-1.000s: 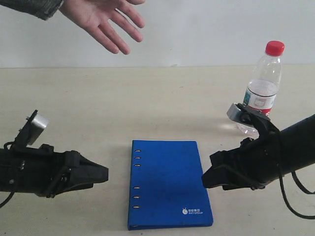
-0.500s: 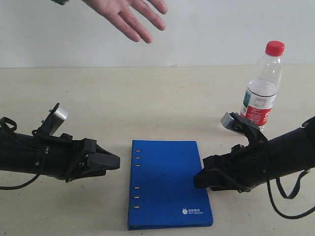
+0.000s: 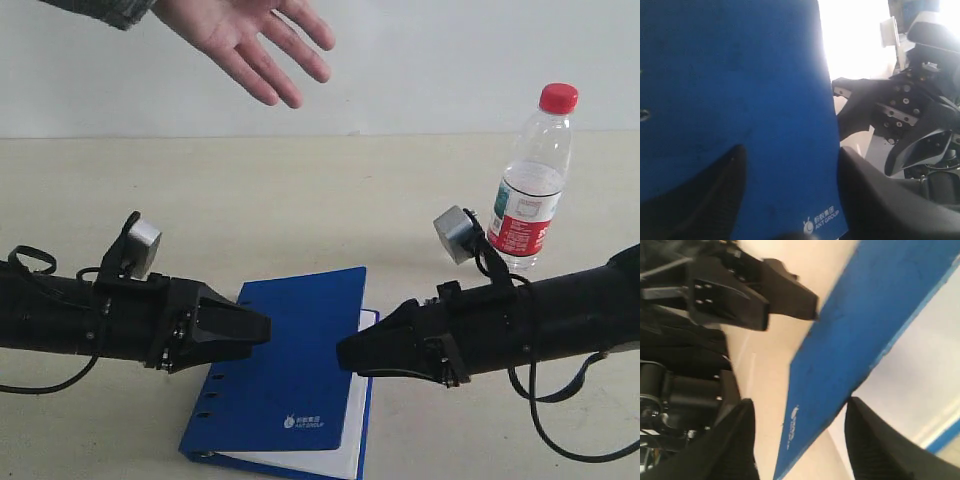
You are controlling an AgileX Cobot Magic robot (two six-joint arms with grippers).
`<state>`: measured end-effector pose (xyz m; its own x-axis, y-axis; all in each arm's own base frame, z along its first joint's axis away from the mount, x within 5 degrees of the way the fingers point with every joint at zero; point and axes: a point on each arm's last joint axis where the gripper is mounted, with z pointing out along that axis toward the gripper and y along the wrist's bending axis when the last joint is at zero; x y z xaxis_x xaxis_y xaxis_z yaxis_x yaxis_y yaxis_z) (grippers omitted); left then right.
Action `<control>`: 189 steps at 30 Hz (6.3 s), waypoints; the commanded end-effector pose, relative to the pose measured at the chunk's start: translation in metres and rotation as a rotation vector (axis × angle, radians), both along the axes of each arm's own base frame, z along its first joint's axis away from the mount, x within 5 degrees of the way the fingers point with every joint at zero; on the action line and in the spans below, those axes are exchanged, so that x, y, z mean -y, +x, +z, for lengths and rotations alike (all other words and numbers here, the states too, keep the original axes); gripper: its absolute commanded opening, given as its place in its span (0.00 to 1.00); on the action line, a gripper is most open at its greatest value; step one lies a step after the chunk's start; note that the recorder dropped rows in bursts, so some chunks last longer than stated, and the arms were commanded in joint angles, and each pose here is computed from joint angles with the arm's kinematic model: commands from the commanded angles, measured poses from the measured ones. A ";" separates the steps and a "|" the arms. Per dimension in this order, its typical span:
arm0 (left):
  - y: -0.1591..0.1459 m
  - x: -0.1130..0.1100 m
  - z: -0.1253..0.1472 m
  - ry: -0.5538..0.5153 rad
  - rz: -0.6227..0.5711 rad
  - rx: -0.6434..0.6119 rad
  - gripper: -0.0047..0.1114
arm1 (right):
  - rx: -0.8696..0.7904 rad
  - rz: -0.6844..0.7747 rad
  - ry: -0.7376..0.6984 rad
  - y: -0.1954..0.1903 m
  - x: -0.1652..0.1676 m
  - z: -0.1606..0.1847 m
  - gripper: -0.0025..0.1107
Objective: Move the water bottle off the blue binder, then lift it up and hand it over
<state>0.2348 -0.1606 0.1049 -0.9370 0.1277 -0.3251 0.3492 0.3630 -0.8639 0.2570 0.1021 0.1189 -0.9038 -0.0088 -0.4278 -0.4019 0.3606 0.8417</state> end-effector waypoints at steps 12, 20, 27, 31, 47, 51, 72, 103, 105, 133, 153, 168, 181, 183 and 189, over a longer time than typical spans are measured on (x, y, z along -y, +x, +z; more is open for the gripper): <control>-0.004 0.005 0.011 -0.122 -0.062 0.032 0.49 | -0.028 -0.041 0.012 0.003 0.000 0.002 0.45; 0.002 0.000 -0.003 0.041 -0.011 0.062 0.49 | -0.099 -0.140 -0.134 0.008 0.007 -0.011 0.45; 0.010 -0.013 -0.019 0.250 0.088 0.048 0.49 | -0.154 -0.196 -0.191 0.010 0.011 -0.017 0.45; 0.017 -0.024 -0.019 0.263 0.138 0.042 0.49 | -0.186 -0.215 -0.236 0.009 0.014 -0.020 0.45; 0.040 -0.058 0.022 0.312 0.321 0.184 0.49 | -0.184 -0.215 -0.286 0.008 0.016 -0.024 0.45; 0.042 -0.061 0.010 0.373 0.328 0.171 0.49 | -0.184 -0.213 -0.282 0.008 0.016 -0.024 0.45; 0.018 -0.025 0.000 -0.040 0.047 0.033 0.49 | -0.161 -0.126 -0.206 0.003 0.010 -0.018 0.45; 0.016 0.036 0.018 0.595 -0.136 0.232 0.64 | -0.207 -0.100 -0.118 0.000 0.006 -0.011 0.45; 0.019 0.029 0.017 0.633 -0.134 0.228 0.68 | -0.207 -0.107 -0.130 0.001 0.006 -0.012 0.45; 0.018 0.051 0.013 0.224 -0.094 0.024 0.71 | -0.454 -0.243 -0.271 0.000 0.015 -0.044 0.45; 0.001 0.061 0.036 -0.130 -0.308 0.076 0.70 | -0.218 -0.048 -0.002 -0.002 0.001 -0.033 0.45; 0.023 0.039 0.031 -0.061 -0.193 0.100 0.70 | -0.226 -0.075 -0.103 -0.001 0.005 -0.042 0.02; 0.037 0.011 0.026 -0.004 -0.168 0.157 0.70 | -0.136 0.206 -0.065 -0.021 0.002 -0.036 0.02; 0.034 0.010 0.022 0.033 -0.207 0.167 0.70 | -0.079 0.230 -0.031 -0.021 0.000 -0.033 0.02; 0.031 0.011 0.024 0.010 -0.259 0.211 0.70 | -0.035 0.245 -0.034 -0.021 0.000 -0.031 0.02</control>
